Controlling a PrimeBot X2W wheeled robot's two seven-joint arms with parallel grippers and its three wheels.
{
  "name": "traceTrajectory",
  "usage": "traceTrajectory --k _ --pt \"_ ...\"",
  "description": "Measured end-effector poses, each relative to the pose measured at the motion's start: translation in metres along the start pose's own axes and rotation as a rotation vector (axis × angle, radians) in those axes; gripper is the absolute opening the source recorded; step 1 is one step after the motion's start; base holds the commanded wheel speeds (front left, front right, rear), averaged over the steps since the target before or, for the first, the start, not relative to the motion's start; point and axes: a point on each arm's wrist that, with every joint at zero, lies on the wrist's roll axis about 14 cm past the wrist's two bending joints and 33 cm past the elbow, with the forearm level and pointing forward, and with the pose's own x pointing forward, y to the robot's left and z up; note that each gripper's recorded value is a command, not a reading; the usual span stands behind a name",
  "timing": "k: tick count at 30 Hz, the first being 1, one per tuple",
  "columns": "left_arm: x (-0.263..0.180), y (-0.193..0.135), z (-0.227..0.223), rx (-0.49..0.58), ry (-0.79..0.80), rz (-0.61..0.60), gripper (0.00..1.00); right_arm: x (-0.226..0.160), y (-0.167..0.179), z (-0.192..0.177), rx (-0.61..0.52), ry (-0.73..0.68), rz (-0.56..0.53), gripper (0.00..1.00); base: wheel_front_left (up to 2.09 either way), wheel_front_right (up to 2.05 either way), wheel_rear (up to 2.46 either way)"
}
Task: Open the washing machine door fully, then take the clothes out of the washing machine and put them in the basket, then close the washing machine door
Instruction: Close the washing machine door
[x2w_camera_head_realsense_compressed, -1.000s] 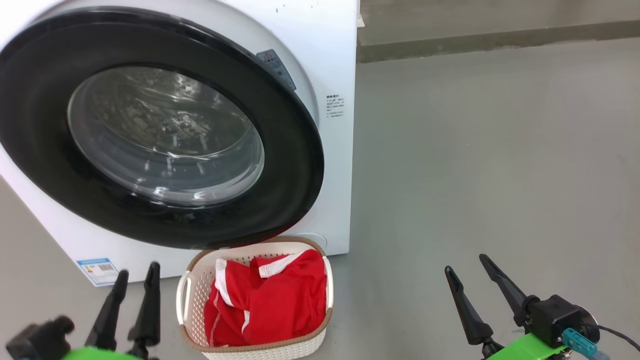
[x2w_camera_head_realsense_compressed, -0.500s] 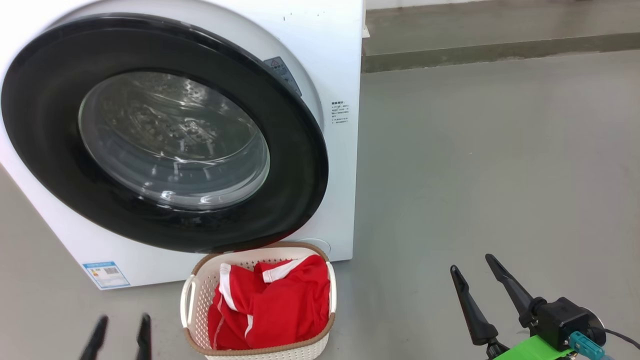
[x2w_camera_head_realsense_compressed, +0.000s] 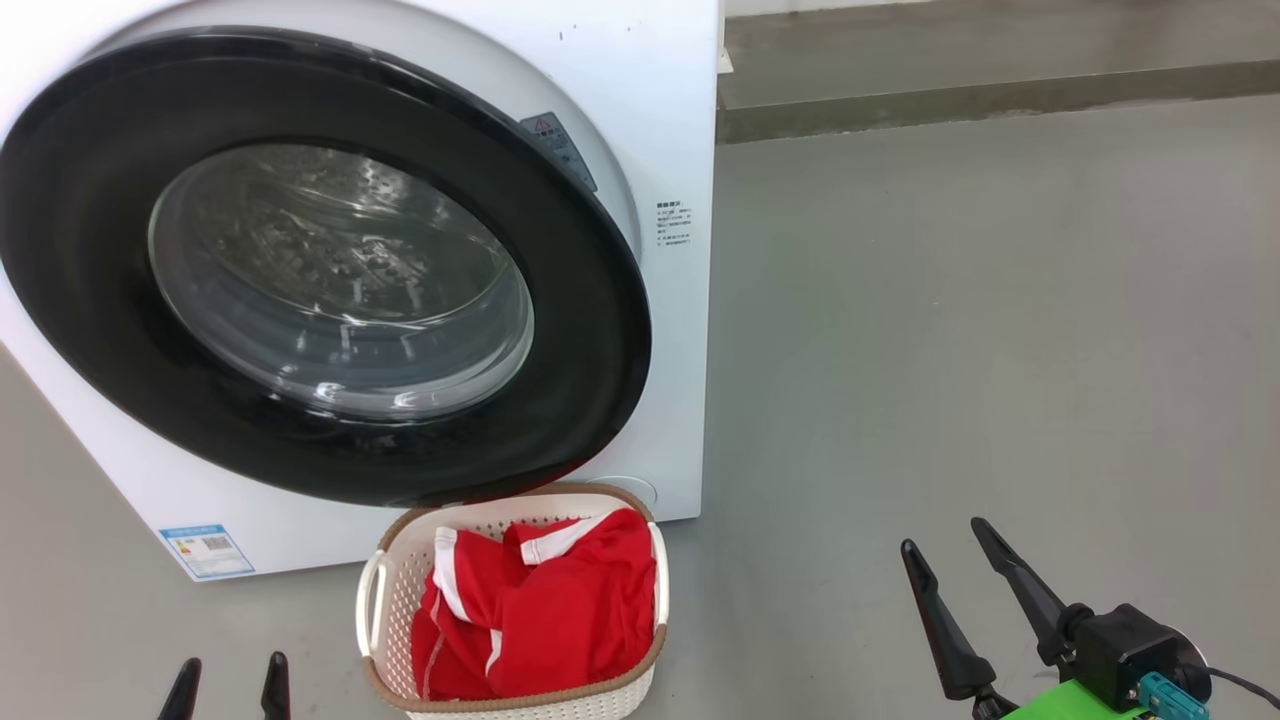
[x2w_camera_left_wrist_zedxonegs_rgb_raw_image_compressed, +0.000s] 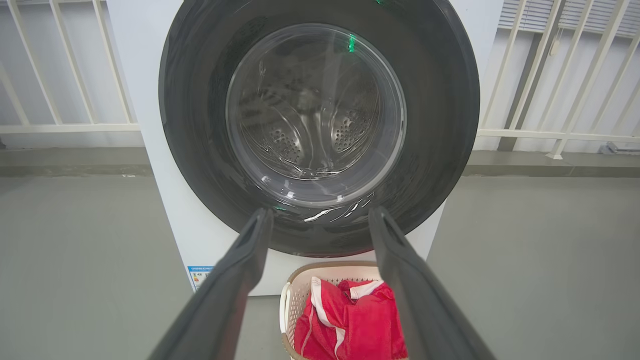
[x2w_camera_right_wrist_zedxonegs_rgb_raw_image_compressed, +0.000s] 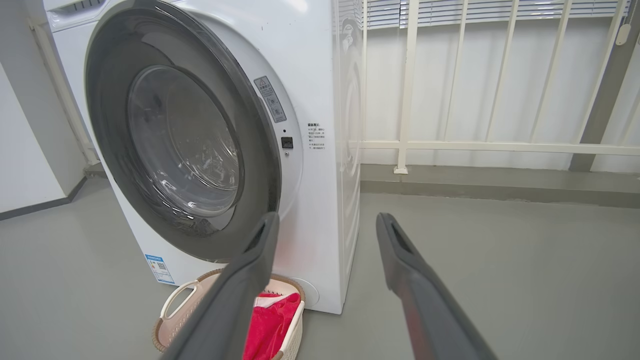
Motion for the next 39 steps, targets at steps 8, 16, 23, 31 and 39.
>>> traceTrajectory --k 8,16,23,31,39 --pt "-0.001 0.004 -0.002 0.018 0.005 0.024 1.0 0.0 0.0 -0.001 0.0 0.003 0.0 1.0 0.0 0.0 0.0" --pt "-0.005 0.005 -0.006 0.016 0.015 0.032 1.0 0.003 0.004 -0.005 0.002 0.014 0.013 0.69 0.0 0.0 0.0" --pt "-0.007 0.006 -0.009 0.006 0.025 0.038 1.0 0.007 0.012 -0.014 0.003 0.044 0.041 0.0 0.0 0.0 0.0" --pt "-0.002 0.002 -0.006 -0.003 0.009 0.037 1.0 0.036 0.028 -0.017 -0.001 0.056 0.098 0.0 0.0 0.0 0.0" --pt "-0.008 0.011 -0.001 -0.001 -0.005 0.072 1.0 0.067 0.058 -0.025 -0.005 0.087 0.191 0.0 0.0 0.0 0.0"
